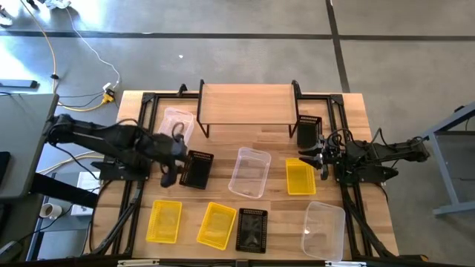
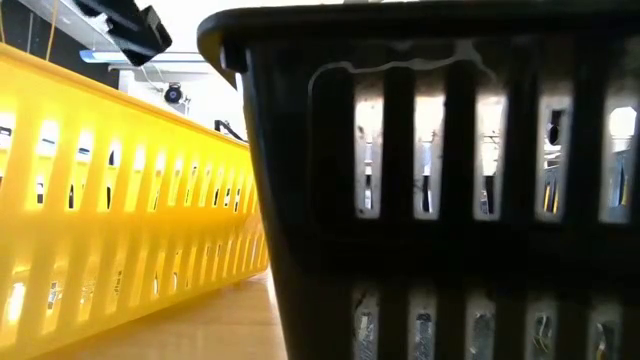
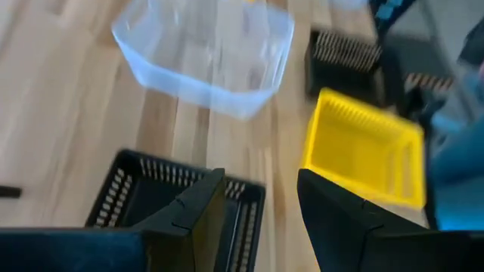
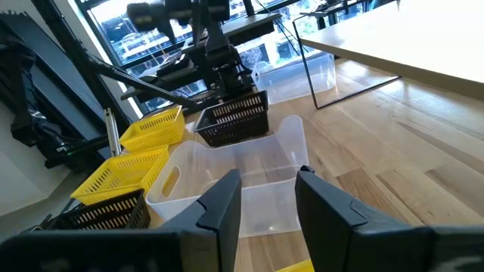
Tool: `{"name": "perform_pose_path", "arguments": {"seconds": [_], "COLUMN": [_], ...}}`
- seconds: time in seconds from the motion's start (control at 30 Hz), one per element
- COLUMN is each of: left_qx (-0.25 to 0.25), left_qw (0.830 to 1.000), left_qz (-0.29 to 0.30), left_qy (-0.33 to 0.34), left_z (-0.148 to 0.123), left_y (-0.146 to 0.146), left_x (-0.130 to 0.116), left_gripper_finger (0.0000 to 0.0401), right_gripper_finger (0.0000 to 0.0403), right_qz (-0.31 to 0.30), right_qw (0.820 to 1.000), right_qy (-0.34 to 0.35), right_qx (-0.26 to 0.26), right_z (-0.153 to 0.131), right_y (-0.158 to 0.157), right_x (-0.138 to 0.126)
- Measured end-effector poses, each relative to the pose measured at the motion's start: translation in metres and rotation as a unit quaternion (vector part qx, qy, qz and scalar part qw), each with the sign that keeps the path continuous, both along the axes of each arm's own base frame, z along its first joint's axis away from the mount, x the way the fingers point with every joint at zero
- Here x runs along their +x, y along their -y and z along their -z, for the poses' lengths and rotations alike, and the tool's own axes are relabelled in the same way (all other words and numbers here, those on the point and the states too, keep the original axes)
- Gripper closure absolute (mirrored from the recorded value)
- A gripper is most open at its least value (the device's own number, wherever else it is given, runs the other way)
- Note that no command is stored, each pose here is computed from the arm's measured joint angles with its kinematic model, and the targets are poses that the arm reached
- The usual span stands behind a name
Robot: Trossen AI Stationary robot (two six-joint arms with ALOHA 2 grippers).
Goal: Stack baskets on shelf by color
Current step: Put the left black basket on the shelf
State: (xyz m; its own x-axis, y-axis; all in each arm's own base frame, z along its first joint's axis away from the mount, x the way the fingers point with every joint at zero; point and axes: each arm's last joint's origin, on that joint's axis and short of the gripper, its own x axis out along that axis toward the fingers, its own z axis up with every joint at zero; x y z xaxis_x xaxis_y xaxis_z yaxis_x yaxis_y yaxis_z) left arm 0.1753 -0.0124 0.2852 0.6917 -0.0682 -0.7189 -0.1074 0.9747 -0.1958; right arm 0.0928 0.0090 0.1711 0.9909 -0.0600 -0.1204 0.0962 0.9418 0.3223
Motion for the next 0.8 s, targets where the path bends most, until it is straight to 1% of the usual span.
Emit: {"name": "perform_pose_path", "arguments": {"seconds": [0.3,0.57,0.8], "left_qx": [0.018,0.028,0.036], "left_qw": [0.995,0.982,0.970], "left_qz": [0.042,0.058,0.066], "left_qy": [-0.093,-0.179,-0.230], "left_z": [0.031,0.064,0.087], "left_y": [0.018,0.030,0.036], "left_x": [0.026,0.047,0.057], "left_gripper_finger": [0.0245,0.0245,0.0245], "right_gripper_finger": [0.0290,0.0290,0.0290], "right_qz": [0.000,0.000,0.000], "right_qw": [1.000,1.000,1.000], "right_qy": [0.000,0.000,0.000], "right_qx": [0.000,0.000,0.000], "right_z": [0.000,0.000,0.000], "right_y": [0.000,0.000,0.000], "right_x": [0.000,0.000,0.000]}}
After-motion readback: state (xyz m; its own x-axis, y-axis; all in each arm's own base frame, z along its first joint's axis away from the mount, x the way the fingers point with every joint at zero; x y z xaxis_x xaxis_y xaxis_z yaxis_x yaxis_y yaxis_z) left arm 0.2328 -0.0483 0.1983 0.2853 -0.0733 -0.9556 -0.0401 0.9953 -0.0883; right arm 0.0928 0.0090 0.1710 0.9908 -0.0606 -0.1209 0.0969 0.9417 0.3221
